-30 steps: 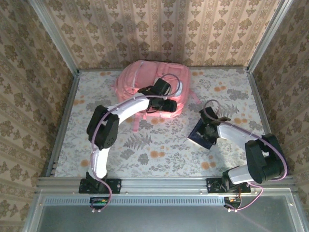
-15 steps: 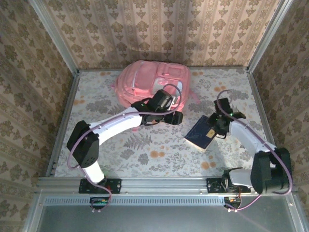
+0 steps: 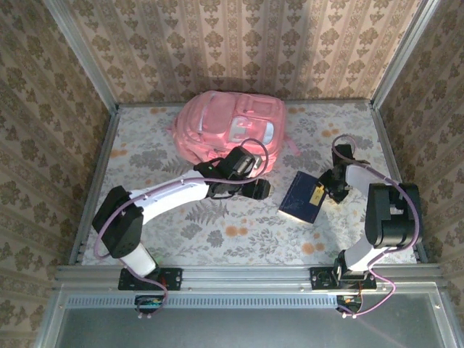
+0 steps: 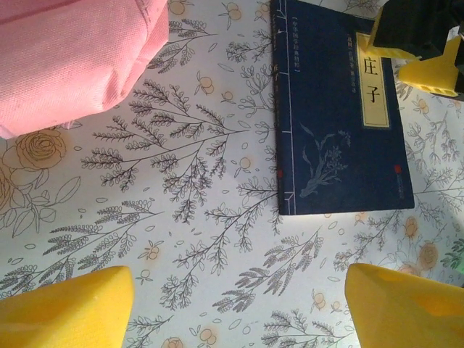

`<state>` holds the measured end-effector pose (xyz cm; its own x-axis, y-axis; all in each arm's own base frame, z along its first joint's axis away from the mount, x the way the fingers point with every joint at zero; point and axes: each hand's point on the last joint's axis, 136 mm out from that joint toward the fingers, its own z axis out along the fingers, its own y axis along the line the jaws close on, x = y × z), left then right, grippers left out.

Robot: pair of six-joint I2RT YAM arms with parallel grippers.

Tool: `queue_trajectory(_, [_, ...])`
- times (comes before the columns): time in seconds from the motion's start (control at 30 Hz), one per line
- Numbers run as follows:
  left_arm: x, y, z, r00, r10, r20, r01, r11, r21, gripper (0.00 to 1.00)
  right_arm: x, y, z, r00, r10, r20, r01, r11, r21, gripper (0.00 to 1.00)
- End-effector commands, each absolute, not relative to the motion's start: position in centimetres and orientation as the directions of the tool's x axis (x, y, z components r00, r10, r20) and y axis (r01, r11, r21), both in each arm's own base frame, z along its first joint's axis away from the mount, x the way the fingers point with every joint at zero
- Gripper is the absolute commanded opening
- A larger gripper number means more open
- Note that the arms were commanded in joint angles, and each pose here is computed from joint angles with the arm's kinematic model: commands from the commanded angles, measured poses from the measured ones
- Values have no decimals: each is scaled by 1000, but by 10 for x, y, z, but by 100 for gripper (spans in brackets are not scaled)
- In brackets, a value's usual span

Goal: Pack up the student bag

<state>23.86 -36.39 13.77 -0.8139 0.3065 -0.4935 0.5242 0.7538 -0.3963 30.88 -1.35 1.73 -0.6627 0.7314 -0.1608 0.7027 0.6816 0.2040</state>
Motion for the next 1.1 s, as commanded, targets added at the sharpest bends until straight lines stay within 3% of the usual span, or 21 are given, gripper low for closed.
queue_trajectory(0.0, [243,-357,142,-821,272,-502,503,761,-411,79,335,40,20,-749,652,-117,534,699,476,60])
queue_trajectory(0.3, [240,-354,115,-864,252,-436,456,760,-463,77,313,125,23,-891,449,-62,339,751,567,51])
queue_trajectory(0.53, [232,-342,98,-888,236,-395,414,783,-464,77,289,170,32,-911,411,-33,282,679,678,47])
queue_trajectory(0.83, [237,-295,72,-927,155,-342,306,839,-450,77,269,169,48,-932,354,-79,213,708,673,48])
queue_trajectory(1.07, [244,-315,56,-918,229,-322,366,804,-470,76,259,167,53,-924,377,-69,230,688,689,52])
